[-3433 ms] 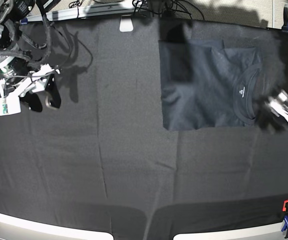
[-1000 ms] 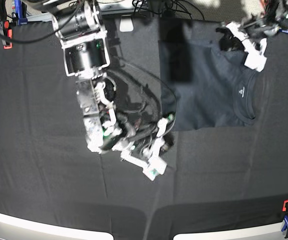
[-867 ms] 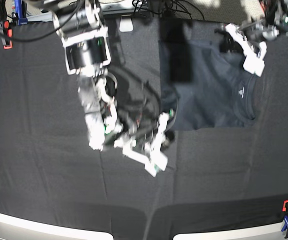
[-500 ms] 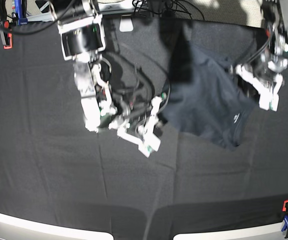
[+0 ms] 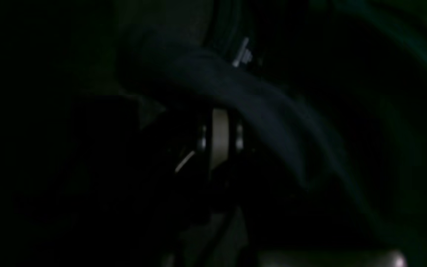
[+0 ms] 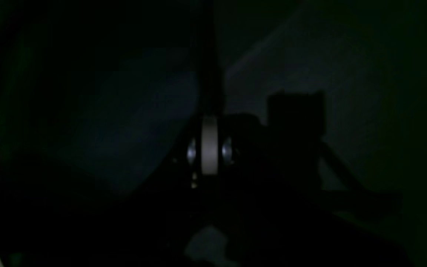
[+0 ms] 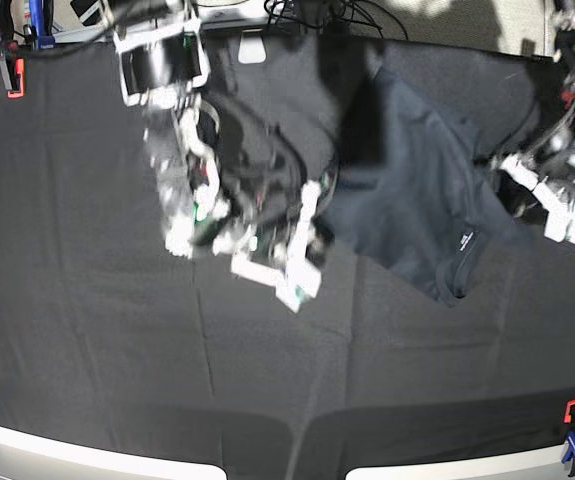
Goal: Layout the t-shirt on the table in an organized manner, then fold the t-shirt properly
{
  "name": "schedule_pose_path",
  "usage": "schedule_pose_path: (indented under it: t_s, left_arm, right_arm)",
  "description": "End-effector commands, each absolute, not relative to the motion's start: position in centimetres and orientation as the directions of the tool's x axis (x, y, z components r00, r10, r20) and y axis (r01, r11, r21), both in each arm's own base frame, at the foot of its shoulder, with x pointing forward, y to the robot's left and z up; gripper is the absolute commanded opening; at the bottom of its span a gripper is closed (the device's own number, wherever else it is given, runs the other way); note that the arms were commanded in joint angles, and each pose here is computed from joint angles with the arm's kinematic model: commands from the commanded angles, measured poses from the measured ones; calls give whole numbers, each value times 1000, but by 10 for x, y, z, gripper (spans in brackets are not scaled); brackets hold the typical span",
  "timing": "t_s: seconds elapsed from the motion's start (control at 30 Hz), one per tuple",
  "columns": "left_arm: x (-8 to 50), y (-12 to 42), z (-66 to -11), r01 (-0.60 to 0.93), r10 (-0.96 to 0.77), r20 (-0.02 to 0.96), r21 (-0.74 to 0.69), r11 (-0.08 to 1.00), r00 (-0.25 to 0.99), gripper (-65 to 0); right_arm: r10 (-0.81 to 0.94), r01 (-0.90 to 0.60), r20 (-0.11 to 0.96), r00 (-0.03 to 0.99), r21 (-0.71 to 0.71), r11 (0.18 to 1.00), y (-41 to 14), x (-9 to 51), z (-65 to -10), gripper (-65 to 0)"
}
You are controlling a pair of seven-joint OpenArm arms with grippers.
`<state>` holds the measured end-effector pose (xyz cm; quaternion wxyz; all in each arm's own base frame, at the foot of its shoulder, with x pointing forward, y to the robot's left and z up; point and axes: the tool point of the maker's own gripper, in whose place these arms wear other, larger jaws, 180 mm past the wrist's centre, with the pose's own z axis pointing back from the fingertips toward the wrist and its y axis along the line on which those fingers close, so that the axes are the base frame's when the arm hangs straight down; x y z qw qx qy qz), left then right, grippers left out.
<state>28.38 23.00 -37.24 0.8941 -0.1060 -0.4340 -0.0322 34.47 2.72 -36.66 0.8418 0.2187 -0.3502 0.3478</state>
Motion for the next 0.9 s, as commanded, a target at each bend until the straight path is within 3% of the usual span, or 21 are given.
schedule_pose_path:
  t_s: [0.0,0.2,0.43,0.67,0.87]
  left_arm:
    - [281,237,-363,141,27,799,-140,980,601,-650]
    - [236,225,-369,140,28,761,-156,978,648,-650]
    - [202,170,-386,149,134,726,-311,939,674,-650]
    - [235,170,-368,155,165,806,-302,941,569,-650]
    - [257,177,-400,97,235,760,-363,927,605,-650]
  right_arm:
    - [395,-740,793,464,101,665,30,362,-342,-650]
    - [342,-740,846,408,88,666,35,380,-323,-650]
    - [348,-722,795,497,156,674,33,373,-358,-650]
    - [413,-756,729,546,218,617,46,336,-390,-650]
    - [436,-791,720,540,256,556,68,290,-400,-650]
